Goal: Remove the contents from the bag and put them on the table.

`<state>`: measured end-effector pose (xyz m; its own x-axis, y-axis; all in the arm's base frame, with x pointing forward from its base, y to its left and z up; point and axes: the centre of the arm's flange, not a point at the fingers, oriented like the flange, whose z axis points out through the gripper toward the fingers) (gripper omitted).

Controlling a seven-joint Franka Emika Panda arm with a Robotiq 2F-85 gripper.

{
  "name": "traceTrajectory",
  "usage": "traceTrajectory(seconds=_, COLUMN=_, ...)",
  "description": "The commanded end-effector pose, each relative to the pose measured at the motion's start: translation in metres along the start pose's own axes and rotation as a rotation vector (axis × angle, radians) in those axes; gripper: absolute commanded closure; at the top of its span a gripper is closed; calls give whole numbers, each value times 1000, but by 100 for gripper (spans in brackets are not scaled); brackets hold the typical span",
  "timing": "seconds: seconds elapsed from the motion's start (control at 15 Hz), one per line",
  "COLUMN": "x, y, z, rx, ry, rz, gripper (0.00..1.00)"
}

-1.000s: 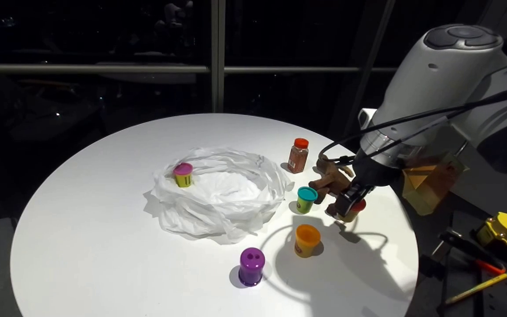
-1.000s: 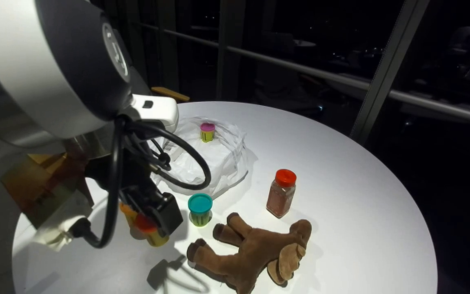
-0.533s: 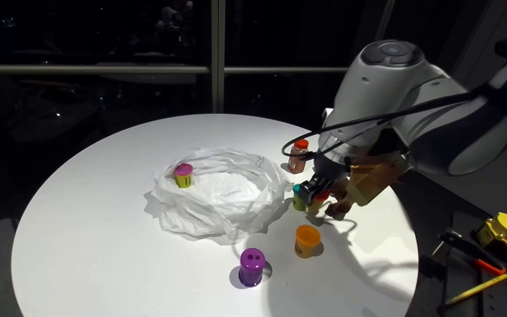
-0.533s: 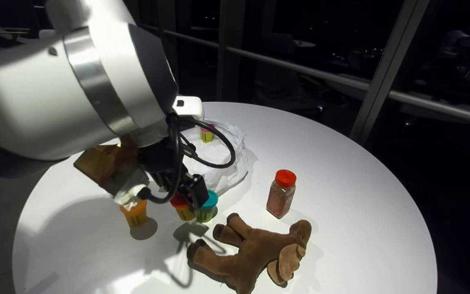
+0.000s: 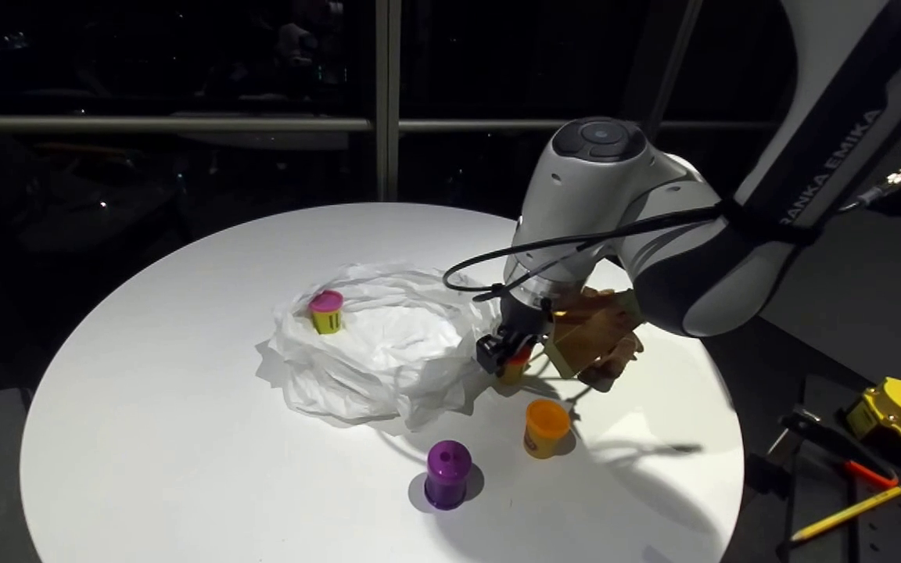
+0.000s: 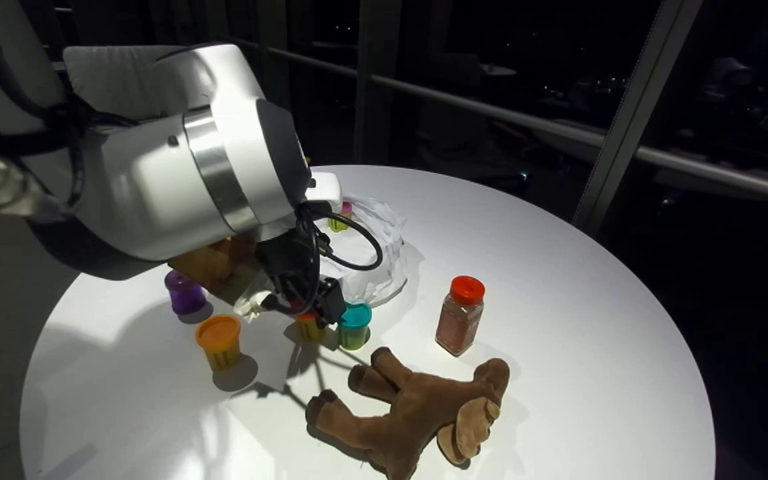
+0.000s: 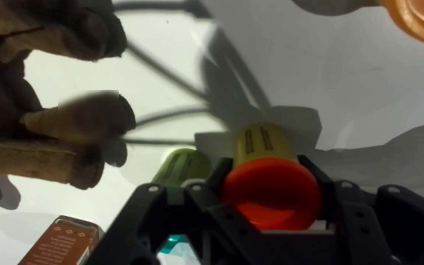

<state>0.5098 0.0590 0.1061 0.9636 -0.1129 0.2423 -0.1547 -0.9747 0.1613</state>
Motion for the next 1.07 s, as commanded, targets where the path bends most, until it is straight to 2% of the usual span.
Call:
traceTrajectory(seconds=0.0, x=8, y=3, z=-12, rx=9, ry=9, rz=-12, gripper=26)
traceTrajectory(seconds=0.27, x=-7, y=0, z=-39, rx=-32, ry=-35, rz=-5, gripper=0)
traceTrajectory(seconds=0.4, x=6, y=11, z=-63, rx=-53, ry=-58, rz=28, gripper=0)
traceTrajectory(seconds=0.67, x=37, y=10, z=-104, rx=-74, ry=-131, rz=22, gripper=0)
traceTrajectory(seconds=1.0, x=88, y=-24, z=-130, rx=-26, ry=-210, rz=-83, gripper=0)
